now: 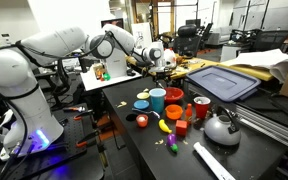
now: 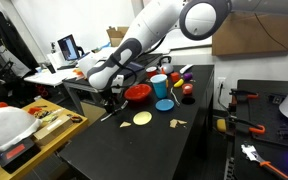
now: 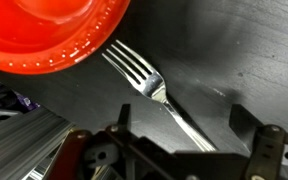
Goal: Move the left fork to the right front
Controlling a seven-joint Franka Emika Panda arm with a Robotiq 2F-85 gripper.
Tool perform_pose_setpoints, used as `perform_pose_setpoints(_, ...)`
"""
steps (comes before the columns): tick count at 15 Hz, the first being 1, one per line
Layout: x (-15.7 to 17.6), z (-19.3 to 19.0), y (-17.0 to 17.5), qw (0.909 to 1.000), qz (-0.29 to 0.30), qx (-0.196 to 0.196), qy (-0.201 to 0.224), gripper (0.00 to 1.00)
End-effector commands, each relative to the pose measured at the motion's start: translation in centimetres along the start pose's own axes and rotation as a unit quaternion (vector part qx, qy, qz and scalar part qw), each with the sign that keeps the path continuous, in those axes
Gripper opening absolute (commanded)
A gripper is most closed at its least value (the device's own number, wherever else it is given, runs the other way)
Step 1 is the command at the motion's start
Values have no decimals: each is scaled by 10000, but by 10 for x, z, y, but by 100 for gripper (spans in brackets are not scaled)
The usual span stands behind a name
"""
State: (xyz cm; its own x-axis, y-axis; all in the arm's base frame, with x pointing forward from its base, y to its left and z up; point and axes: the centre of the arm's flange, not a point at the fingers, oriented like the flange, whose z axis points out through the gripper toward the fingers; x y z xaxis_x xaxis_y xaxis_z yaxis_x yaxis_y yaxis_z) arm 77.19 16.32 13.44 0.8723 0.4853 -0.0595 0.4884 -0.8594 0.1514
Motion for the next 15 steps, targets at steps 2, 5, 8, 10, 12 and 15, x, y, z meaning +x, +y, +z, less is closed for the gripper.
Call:
perform_pose_setpoints(2, 34, 6, 9, 9999, -86, 38, -93, 100)
perform_pose_setpoints(5, 38, 8, 11, 9999, -68, 38, -114, 100)
perform_pose_setpoints(8, 40, 10, 14, 9998, -64, 98, -130, 100)
perform_pose_setpoints(10, 41, 11, 16, 9997, -72, 186, -126, 100)
perform_pose_setpoints(12, 42, 13, 18, 9996, -80, 263, -118, 100)
perform_pose_setpoints(15, 44, 16, 22, 9989, -31, 459, -94, 74)
